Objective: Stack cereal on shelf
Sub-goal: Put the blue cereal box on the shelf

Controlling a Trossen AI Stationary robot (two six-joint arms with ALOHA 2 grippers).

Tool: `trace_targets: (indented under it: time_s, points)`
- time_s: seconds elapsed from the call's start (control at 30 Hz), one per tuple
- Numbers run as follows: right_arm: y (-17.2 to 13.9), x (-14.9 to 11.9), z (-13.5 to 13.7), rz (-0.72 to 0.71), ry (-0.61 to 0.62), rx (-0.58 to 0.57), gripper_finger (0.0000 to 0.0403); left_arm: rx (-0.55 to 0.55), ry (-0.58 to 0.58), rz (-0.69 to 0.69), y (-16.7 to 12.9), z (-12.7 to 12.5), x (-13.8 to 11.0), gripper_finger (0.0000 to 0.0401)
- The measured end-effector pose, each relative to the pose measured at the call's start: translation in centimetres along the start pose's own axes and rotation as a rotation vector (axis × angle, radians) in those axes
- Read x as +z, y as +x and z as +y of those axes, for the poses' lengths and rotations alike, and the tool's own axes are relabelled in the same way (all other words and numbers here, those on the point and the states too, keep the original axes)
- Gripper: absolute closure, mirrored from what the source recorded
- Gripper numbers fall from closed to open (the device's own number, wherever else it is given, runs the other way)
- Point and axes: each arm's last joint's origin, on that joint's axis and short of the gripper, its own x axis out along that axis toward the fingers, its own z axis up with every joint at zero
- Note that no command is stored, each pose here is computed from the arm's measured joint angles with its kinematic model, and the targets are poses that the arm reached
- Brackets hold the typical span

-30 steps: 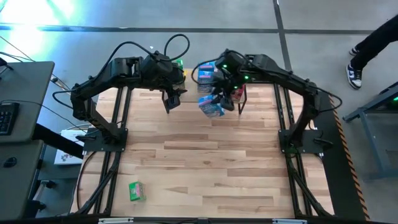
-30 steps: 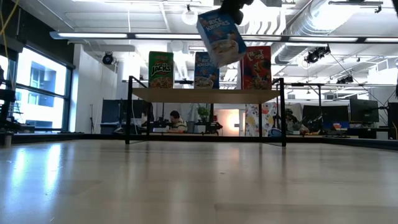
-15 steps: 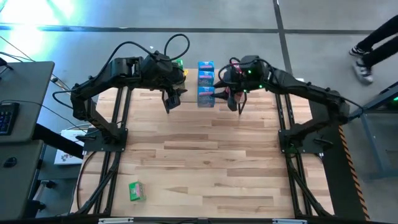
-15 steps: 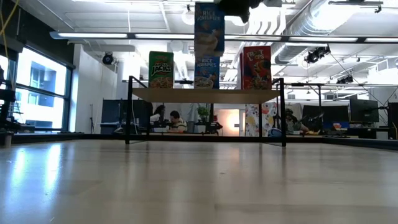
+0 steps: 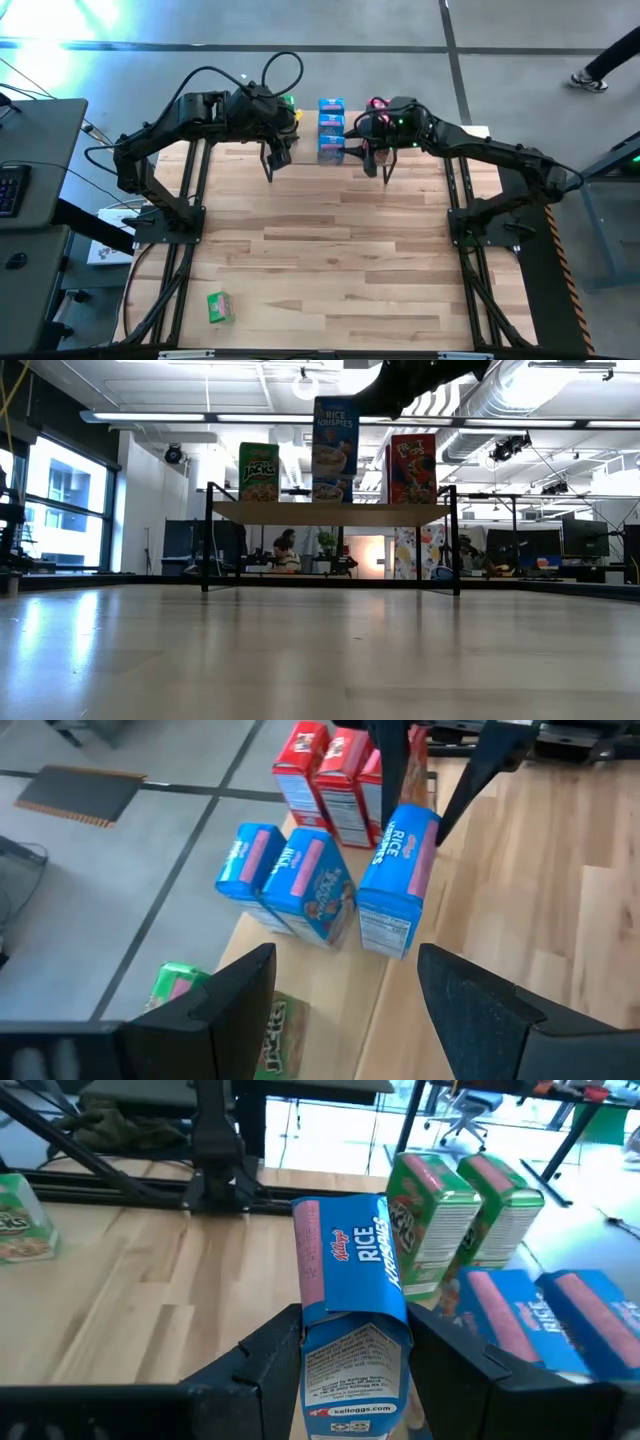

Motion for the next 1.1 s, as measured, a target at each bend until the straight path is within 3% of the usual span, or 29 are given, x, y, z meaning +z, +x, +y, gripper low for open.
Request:
trace_targets:
  time_s: [1.1]
  points:
    - [1.6,-1.3,-0.6,0.089,-0.012,-0.061,0.0242,-0.013,-0.003,-0.011,0.0,-0.1,0.1,0.0165]
